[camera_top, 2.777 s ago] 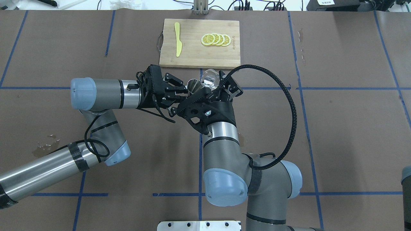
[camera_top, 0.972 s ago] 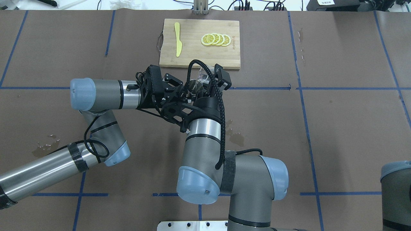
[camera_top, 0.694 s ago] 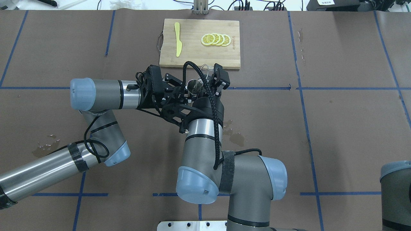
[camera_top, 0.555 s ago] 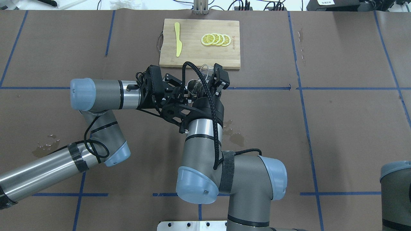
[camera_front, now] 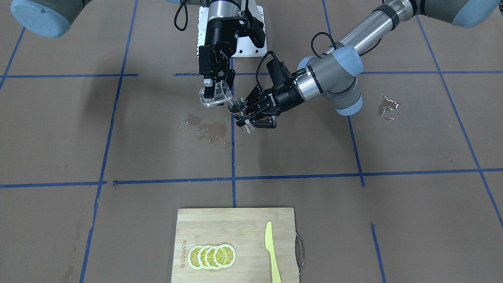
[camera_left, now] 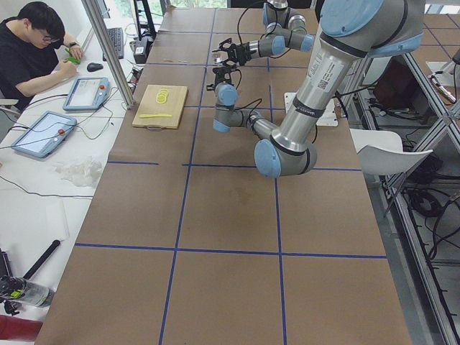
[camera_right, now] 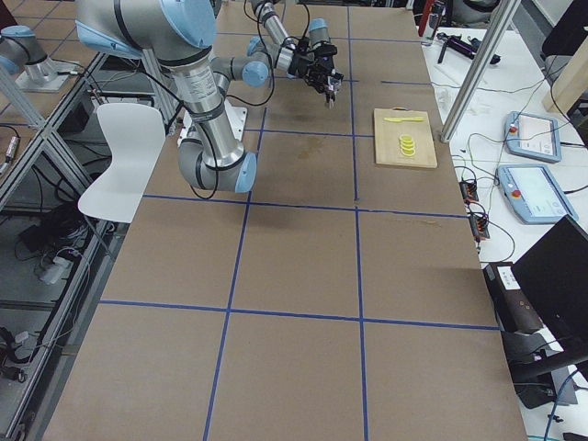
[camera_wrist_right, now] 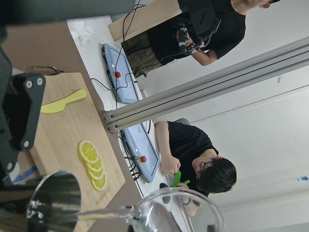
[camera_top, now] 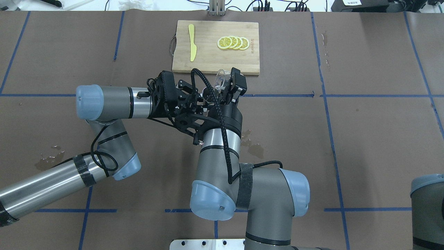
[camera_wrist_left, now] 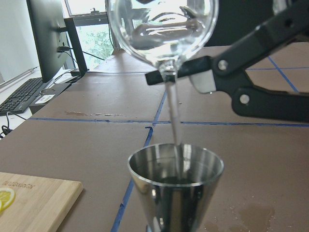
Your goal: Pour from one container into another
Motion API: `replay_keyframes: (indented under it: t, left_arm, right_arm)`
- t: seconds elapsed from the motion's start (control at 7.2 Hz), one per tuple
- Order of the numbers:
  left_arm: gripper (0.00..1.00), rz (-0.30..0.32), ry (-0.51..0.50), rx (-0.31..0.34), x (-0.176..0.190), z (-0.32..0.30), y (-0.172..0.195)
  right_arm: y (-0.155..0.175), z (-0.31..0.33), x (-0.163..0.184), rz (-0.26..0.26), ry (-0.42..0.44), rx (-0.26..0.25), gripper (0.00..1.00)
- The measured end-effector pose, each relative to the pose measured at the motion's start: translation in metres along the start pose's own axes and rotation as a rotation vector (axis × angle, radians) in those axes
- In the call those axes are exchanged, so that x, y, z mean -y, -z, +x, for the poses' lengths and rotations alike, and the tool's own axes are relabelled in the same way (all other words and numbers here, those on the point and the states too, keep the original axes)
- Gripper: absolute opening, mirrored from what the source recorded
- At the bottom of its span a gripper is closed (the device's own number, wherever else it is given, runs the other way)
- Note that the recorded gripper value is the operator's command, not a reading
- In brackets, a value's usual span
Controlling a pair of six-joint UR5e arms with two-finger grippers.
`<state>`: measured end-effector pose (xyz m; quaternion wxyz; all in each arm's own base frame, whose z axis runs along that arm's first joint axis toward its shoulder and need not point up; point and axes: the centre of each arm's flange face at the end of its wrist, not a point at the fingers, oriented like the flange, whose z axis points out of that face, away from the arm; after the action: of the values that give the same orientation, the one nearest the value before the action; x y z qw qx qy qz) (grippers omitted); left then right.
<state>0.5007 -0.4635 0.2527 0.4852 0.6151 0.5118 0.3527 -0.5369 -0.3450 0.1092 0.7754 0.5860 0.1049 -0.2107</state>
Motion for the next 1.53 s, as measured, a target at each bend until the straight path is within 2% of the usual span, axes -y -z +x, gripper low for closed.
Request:
replay_keyframes:
  t: [0.97, 1.53]
  left_arm:
    - [0.00, 0.002, -0.001, 0.000, 0.0006, 0.0002, 0.0002]
    - [0.00, 0.002, -0.001, 0.000, 0.0009, 0.0002, 0.0002]
  right_arm:
    - [0.0001, 0.0012, 0.0010, 0.003, 0.090, -0.013, 0.00]
    - [0.0013, 0.0038, 0.0039, 0.009, 0.085, -0.017, 0.00]
